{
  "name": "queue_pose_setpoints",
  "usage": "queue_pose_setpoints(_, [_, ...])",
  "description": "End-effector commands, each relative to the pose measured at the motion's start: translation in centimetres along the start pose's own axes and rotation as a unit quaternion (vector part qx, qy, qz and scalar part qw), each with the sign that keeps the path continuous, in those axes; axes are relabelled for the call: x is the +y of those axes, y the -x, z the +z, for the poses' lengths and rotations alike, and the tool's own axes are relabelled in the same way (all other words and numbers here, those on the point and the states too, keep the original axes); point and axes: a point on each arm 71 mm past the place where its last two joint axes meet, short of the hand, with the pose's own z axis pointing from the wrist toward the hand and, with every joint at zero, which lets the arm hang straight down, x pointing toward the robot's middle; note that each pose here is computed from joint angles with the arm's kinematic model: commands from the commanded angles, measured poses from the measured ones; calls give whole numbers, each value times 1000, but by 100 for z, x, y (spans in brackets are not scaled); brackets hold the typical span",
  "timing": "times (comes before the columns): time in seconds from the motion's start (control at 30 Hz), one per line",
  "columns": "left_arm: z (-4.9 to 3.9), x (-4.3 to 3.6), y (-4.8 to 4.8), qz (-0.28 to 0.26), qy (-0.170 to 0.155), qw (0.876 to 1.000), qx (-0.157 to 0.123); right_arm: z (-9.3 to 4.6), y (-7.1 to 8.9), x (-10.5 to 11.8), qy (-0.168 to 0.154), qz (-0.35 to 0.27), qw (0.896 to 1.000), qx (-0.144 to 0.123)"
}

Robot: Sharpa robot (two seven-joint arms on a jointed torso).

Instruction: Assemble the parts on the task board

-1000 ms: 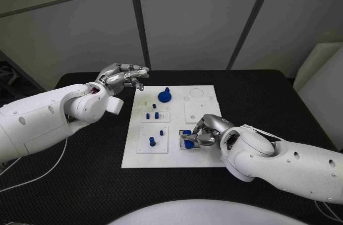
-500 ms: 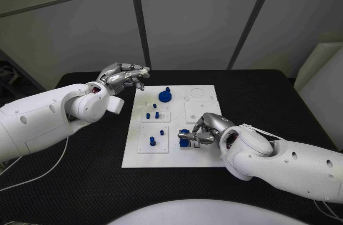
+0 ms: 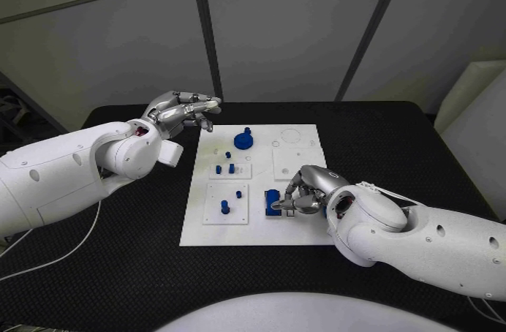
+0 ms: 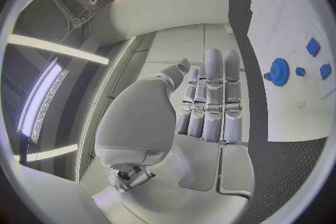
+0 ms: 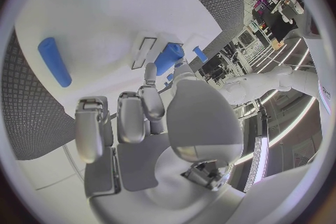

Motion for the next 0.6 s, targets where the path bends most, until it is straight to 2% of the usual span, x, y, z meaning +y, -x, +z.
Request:
queue_pose_setpoints(0.03, [4,-12,-14,-3,-2,1000,6,19,1,3,6,-9,1000,-3])
queue_pose_setpoints(0.37, [6,-10,-16,-3,-1,1000,6,67,11,14,15,3,1000,-21])
queue_pose_setpoints(0.6, [-8,-12,2,-3,-1,1000,4,-53,106,-87,32,52,997,-36])
